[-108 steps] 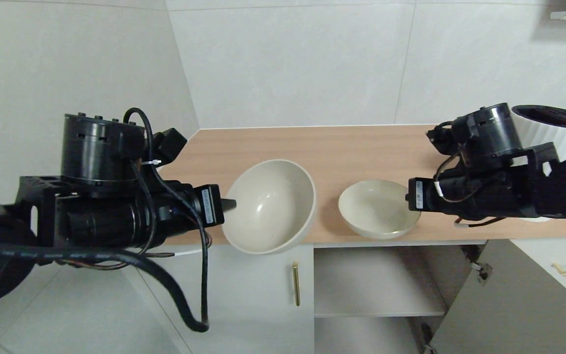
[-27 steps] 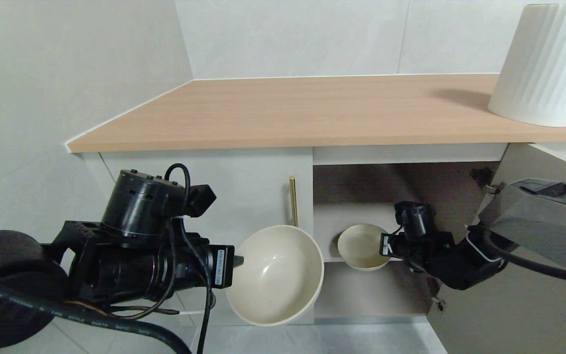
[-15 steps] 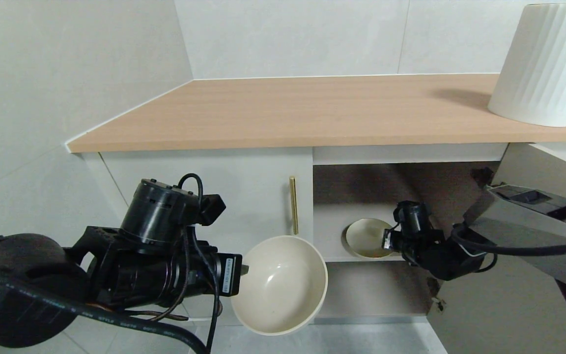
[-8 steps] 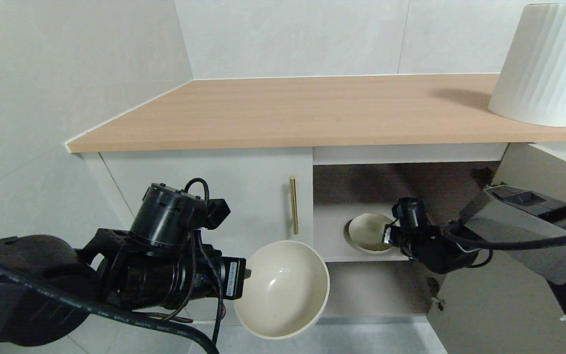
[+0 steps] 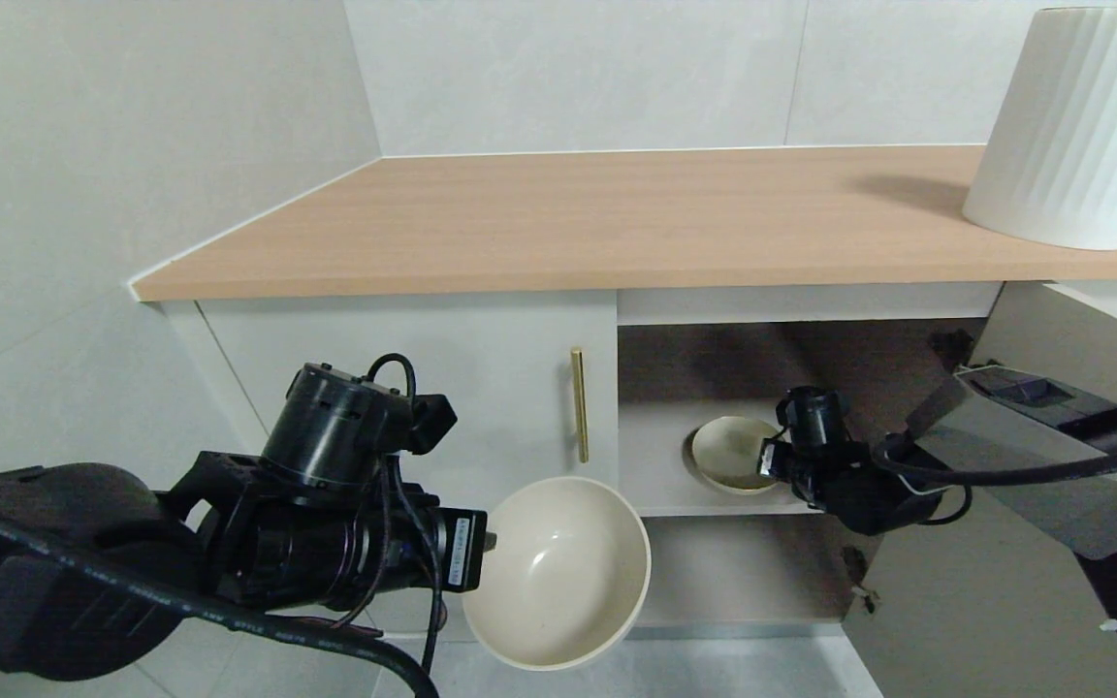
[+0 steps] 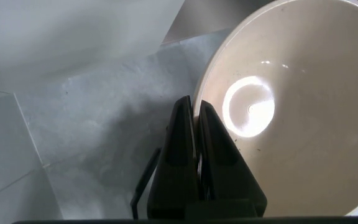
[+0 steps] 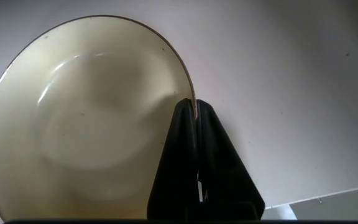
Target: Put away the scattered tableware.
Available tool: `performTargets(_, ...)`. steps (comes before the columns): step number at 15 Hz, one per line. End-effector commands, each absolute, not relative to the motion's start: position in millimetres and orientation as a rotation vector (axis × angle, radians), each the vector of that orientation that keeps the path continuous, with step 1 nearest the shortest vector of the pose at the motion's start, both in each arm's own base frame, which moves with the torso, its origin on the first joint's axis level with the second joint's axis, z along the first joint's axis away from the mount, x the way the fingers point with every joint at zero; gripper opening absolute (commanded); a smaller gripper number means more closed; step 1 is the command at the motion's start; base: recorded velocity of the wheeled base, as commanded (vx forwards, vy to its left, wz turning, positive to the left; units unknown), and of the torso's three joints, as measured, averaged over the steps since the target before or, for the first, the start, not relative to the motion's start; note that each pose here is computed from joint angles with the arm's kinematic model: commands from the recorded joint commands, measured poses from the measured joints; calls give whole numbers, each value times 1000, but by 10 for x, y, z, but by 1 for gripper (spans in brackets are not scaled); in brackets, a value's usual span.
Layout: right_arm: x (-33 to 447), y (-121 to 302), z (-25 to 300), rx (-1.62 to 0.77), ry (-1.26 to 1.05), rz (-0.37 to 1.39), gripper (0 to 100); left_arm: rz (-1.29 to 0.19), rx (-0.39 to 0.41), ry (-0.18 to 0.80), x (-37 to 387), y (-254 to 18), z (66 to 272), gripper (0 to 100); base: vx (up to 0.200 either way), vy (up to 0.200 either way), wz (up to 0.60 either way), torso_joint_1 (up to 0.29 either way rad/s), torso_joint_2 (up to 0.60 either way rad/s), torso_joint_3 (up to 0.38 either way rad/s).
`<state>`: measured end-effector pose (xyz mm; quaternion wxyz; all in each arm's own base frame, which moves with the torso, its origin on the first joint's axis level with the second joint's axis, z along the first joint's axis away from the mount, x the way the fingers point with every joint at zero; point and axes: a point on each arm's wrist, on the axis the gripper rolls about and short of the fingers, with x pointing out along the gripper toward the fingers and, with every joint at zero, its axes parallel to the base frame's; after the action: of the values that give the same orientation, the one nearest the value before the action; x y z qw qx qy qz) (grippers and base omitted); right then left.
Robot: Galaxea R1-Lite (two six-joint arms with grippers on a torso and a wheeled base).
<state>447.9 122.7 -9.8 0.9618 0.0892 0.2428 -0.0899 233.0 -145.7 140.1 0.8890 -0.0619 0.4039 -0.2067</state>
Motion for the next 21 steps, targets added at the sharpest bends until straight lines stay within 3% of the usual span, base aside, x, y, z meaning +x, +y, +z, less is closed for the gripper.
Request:
performTargets(1,4489,1215,-94,182,488,-188,100,-429,-128,841,2333,-1459,1393,0,0,0,0,0,0,0)
performTargets(9,4359,1235,78,202,482,-182,100,-442,-111,863,2341,-1530,1326,0,0,0,0,0,0,0)
performTargets(15,3654,1626,803,162,538,-3,100,-404,-6,922,2336,-1779,1048,0,0,0,0,0,0,0)
performTargets(19,2936,1891,1376,132,690,271,100,-312,111,939,2328,-1962,791,0,0,0,0,0,0,0)
performTargets(21,2712,1970,1445,117,745,372,100,-259,140,931,2370,-1988,720,0,0,0,0,0,0,0)
